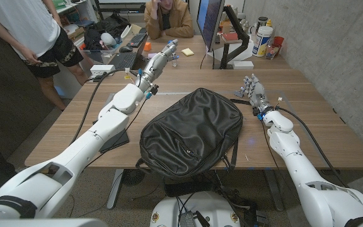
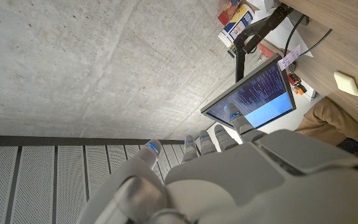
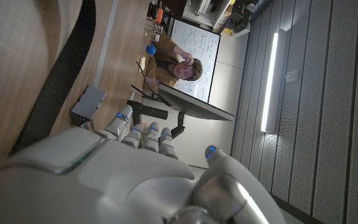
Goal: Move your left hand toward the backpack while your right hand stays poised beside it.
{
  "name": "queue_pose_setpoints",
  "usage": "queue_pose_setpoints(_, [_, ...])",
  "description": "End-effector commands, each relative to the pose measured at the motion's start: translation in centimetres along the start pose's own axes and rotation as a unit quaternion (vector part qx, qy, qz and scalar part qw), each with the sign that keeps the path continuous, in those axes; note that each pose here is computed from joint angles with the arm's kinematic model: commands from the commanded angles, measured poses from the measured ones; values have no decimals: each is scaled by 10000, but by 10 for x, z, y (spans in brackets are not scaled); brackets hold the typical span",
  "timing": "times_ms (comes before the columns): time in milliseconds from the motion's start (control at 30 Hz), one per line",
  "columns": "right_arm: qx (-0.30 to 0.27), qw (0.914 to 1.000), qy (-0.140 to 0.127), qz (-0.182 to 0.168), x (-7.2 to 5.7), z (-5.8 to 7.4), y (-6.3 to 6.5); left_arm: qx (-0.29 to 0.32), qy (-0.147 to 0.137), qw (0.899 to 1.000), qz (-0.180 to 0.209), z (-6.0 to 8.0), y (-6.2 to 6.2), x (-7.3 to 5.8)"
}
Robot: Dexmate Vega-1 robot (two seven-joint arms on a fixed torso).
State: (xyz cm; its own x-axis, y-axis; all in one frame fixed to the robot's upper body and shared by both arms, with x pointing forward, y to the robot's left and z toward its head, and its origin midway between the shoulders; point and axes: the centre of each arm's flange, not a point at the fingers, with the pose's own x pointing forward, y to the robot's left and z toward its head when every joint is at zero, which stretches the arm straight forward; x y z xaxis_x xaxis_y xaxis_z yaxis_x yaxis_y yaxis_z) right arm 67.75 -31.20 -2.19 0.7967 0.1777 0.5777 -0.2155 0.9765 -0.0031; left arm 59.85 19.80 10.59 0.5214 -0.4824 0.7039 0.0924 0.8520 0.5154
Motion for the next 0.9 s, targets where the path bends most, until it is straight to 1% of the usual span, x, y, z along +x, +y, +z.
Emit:
queue_pose_setpoints(33, [3, 10000, -6, -17, -3, 0, -3, 168, -125, 9997, -136, 10, -7, 4])
queue_pose_setpoints(267, [6, 10000, -20, -32, -5, 1, -4, 227, -239, 9993, -201, 17, -10, 6])
queue_pose_setpoints(400, [4, 10000, -23, -38, -5, 1, -4, 381, -298, 9985, -266, 22, -12, 7])
queue_pose_setpoints(900, [3, 10000, -46, -43, -7, 1, -3, 513, -459, 9969, -388, 33, -16, 7])
